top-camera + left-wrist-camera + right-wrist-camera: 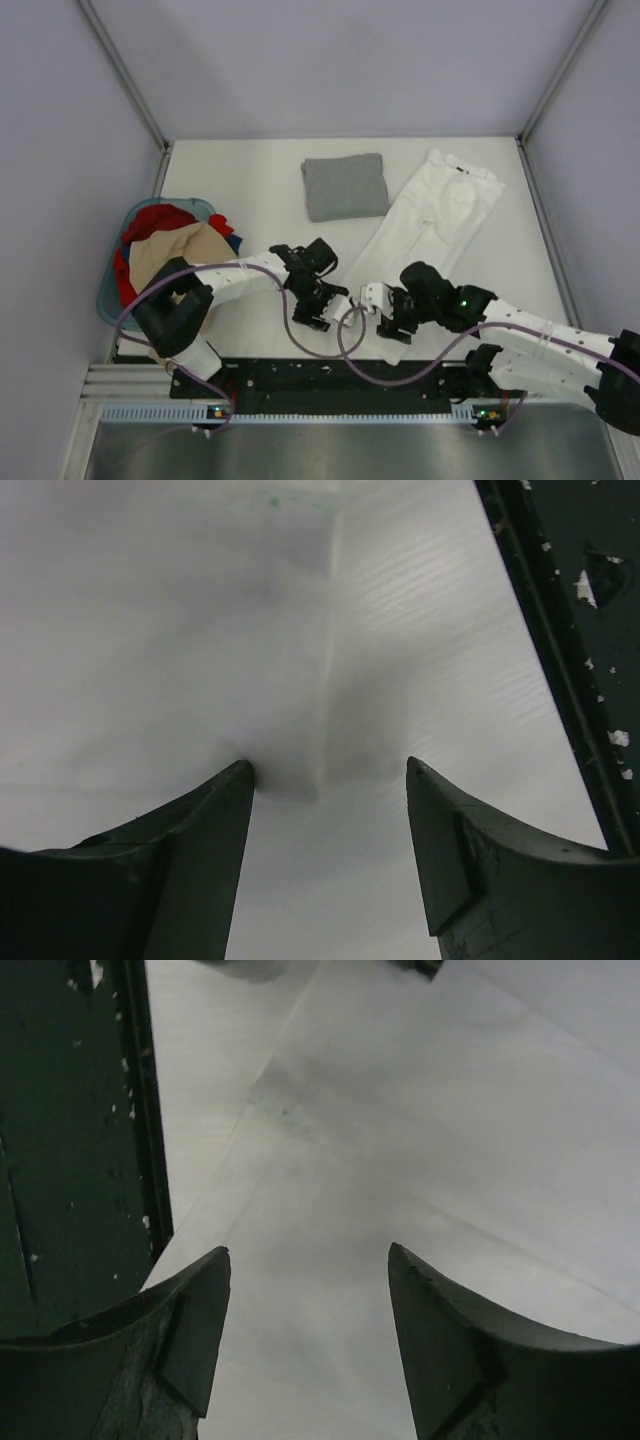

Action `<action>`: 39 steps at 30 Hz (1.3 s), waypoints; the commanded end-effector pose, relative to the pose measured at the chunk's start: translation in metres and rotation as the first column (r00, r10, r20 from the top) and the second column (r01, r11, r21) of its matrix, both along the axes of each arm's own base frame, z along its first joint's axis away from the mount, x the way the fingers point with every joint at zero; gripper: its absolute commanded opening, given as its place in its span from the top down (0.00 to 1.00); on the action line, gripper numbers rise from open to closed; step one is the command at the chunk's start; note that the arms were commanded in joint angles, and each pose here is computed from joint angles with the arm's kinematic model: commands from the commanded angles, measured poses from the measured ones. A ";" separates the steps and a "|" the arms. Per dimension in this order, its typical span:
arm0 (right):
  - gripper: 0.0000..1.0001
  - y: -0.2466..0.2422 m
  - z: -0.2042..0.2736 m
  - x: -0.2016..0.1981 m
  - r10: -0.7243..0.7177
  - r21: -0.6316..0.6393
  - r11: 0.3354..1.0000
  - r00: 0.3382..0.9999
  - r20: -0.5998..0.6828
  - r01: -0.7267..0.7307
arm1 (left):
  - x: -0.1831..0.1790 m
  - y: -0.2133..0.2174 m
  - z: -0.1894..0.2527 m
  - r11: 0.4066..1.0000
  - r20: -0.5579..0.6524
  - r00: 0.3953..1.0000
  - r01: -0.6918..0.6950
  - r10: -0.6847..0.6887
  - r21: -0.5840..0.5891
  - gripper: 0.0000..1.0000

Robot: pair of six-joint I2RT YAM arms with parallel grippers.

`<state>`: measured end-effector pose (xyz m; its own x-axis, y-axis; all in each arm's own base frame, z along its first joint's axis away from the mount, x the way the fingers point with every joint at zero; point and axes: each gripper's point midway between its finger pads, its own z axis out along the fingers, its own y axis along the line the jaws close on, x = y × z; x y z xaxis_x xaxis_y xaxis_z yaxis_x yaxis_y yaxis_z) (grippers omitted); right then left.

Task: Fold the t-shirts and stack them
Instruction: Grab the bottom of the folded rectangular tshirt with both arms

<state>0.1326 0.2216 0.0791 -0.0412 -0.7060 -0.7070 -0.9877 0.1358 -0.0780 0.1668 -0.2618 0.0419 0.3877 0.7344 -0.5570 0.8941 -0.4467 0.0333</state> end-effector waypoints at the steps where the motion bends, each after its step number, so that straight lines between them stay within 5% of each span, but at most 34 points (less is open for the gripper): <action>1: 0.36 0.000 -0.003 -0.033 0.293 -0.034 0.956 0.946 0.141 -0.291 | -0.001 -0.006 -0.013 1.000 0.075 0.997 0.023 -0.024 0.016 0.34; 12: 0.37 -0.028 -0.050 -0.073 0.592 -0.207 0.788 0.806 -0.007 -0.580 | 0.013 -0.005 -0.016 0.996 0.293 0.953 0.083 -0.077 -0.010 0.39; 19: 0.36 -0.041 -0.060 -0.094 0.686 -0.243 0.688 0.722 -0.089 -0.684 | 0.007 0.002 -0.034 0.986 0.295 0.943 0.131 -0.157 0.106 0.44; 26: 0.36 -0.046 -0.069 -0.086 0.685 -0.301 0.677 0.725 -0.076 -0.671 | 0.008 -0.004 -0.037 0.984 0.303 0.938 0.141 -0.169 0.112 0.67; 28: 0.41 -0.044 -0.071 -0.081 0.674 -0.313 0.686 0.736 -0.064 -0.657 | 0.008 -0.003 -0.037 0.984 0.306 0.937 0.139 -0.168 0.113 0.72; 35: 0.82 -0.030 -0.070 -0.072 0.644 -0.298 0.730 0.765 -0.004 -0.616 | 0.006 -0.003 -0.035 0.988 0.300 0.943 0.118 -0.144 0.104 0.98; 39: 1.00 -0.021 -0.054 -0.071 0.599 -0.256 0.778 0.800 0.028 -0.574 | 0.011 -0.009 -0.018 0.996 0.304 0.950 0.056 -0.075 0.070 1.00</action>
